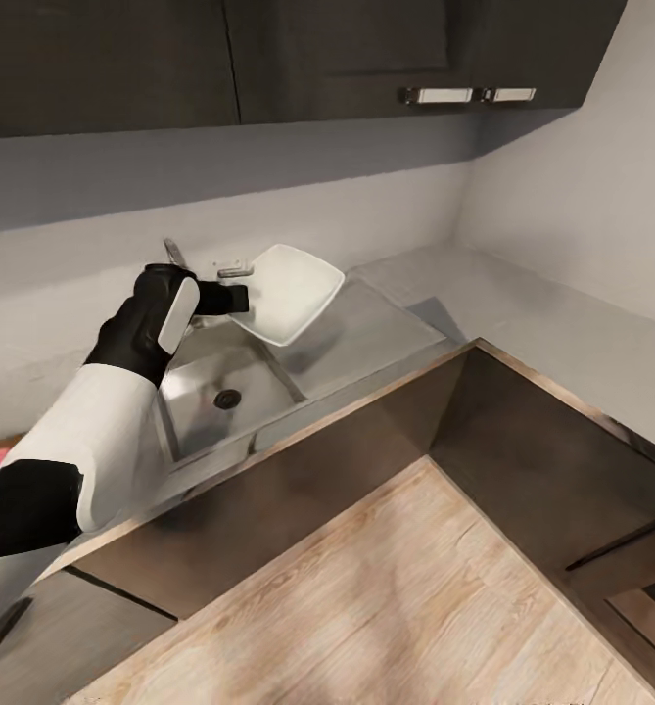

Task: In the kitchen, take the Vidalia onion out of the sink, dice it on the chopping board with the paring knife, put the diced onion into the bowl on the countertop, then place both the paring knife and the chopping board into the sink.

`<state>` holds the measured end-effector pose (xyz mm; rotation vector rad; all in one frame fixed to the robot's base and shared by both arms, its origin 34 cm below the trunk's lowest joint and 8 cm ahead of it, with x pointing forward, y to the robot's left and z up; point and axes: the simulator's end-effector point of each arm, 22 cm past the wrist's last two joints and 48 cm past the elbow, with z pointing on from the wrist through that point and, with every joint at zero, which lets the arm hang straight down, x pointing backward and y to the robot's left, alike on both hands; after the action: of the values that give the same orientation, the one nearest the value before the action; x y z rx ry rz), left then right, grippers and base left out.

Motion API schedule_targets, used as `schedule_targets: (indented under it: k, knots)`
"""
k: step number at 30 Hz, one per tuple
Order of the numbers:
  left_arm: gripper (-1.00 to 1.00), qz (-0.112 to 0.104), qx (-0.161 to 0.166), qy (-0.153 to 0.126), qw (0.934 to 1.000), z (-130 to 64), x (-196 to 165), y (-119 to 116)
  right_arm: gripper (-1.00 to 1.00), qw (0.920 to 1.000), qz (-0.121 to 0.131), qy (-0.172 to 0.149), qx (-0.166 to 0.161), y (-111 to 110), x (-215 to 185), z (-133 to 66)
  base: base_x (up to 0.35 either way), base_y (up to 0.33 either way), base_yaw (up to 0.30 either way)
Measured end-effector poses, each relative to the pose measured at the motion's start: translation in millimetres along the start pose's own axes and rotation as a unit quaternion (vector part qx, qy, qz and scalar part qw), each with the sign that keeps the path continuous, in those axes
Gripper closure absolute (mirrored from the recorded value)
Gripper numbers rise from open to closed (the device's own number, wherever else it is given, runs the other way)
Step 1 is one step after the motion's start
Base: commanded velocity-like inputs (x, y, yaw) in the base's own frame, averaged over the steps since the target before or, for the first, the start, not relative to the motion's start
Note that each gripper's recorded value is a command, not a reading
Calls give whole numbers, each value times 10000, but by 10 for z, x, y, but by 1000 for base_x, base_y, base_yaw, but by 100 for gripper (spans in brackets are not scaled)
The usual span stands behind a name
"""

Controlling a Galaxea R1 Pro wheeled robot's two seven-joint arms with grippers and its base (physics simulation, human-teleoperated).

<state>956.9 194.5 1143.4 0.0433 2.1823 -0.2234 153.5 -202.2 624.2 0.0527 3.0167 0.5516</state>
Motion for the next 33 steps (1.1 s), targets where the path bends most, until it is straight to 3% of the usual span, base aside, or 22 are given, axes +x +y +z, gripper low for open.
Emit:
schedule_targets:
  k: [21,33]
  knots:
    - [100,-13,-3,65,10000,72,75,17,-100,10000,20,54,3,-2,42,0,-319,3,262]
    - [100,-28,-17,161,9999,132,164,39,-100,10000,31,84,4,-3,67,0,-241,200,262]
